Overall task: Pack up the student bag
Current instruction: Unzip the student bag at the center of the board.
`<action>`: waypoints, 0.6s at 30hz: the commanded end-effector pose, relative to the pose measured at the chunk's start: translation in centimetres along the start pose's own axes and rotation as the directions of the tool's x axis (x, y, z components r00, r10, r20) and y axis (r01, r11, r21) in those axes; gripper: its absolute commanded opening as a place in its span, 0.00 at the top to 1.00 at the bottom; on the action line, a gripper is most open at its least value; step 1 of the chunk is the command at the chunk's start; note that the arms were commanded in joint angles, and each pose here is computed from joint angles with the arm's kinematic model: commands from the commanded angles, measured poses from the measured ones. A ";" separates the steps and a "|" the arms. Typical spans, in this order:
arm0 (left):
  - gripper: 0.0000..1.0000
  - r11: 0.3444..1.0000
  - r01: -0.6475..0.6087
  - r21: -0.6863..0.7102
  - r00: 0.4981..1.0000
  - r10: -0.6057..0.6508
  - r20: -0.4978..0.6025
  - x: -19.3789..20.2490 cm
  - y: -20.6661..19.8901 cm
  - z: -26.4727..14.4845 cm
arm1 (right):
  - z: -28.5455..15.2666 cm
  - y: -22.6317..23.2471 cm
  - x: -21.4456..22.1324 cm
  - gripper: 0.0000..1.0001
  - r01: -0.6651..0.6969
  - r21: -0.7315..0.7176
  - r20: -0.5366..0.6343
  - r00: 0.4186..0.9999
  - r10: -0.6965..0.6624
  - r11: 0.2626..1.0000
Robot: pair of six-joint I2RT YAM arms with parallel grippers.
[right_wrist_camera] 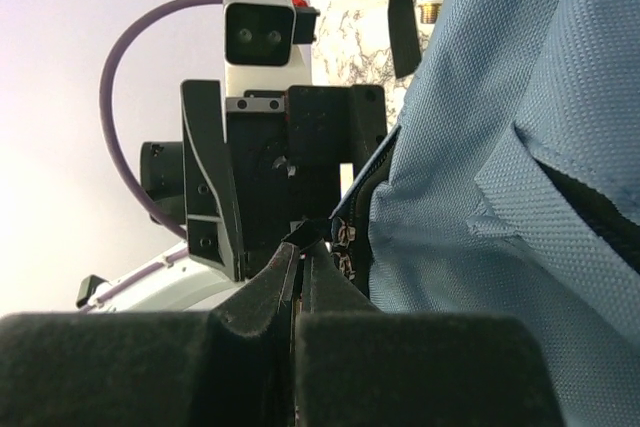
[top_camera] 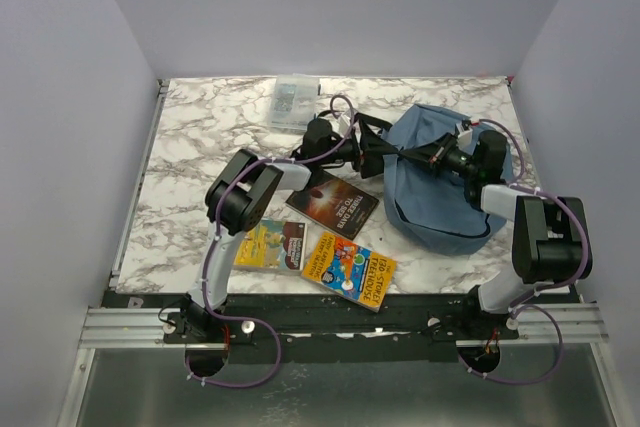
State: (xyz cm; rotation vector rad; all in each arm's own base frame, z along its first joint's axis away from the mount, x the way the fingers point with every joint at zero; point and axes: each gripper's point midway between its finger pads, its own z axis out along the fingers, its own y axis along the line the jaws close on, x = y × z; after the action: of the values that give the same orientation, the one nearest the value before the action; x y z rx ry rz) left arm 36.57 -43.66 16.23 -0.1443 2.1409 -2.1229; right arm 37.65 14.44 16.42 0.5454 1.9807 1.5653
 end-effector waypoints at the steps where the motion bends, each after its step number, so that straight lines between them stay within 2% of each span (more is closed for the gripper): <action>1: 0.22 0.999 -0.005 0.051 0.999 0.002 0.050 -1.7 -2.0 0.1 | -0.5 1.7 0.6 1.00 0.023 -0.044 -0.015 1.000 -0.023 0.999; 12: 0.35 0.991 0.131 -0.013 0.989 -0.130 0.078 -3.7 1.5 2.1 | -0.7 1.6 1.9 1.00 0.040 -0.049 -0.046 0.998 -0.042 0.998; 15: 0.47 0.990 0.144 -0.008 0.986 -0.143 0.084 -4.2 1.8 2.5 | -0.7 1.7 2.4 1.00 0.044 -0.051 -0.063 0.997 -0.047 0.998; 18: 0.64 0.990 0.140 -0.005 0.985 -0.139 0.100 -4.8 1.8 2.7 | -0.9 1.5 3.1 1.00 0.050 -0.040 -0.078 0.996 -0.053 0.998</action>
State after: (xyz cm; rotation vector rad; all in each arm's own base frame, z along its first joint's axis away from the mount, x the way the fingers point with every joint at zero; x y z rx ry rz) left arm 40.12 -44.99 14.32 -0.3500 2.1939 -2.1453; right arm 36.56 15.08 16.60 0.5267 1.9869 1.5767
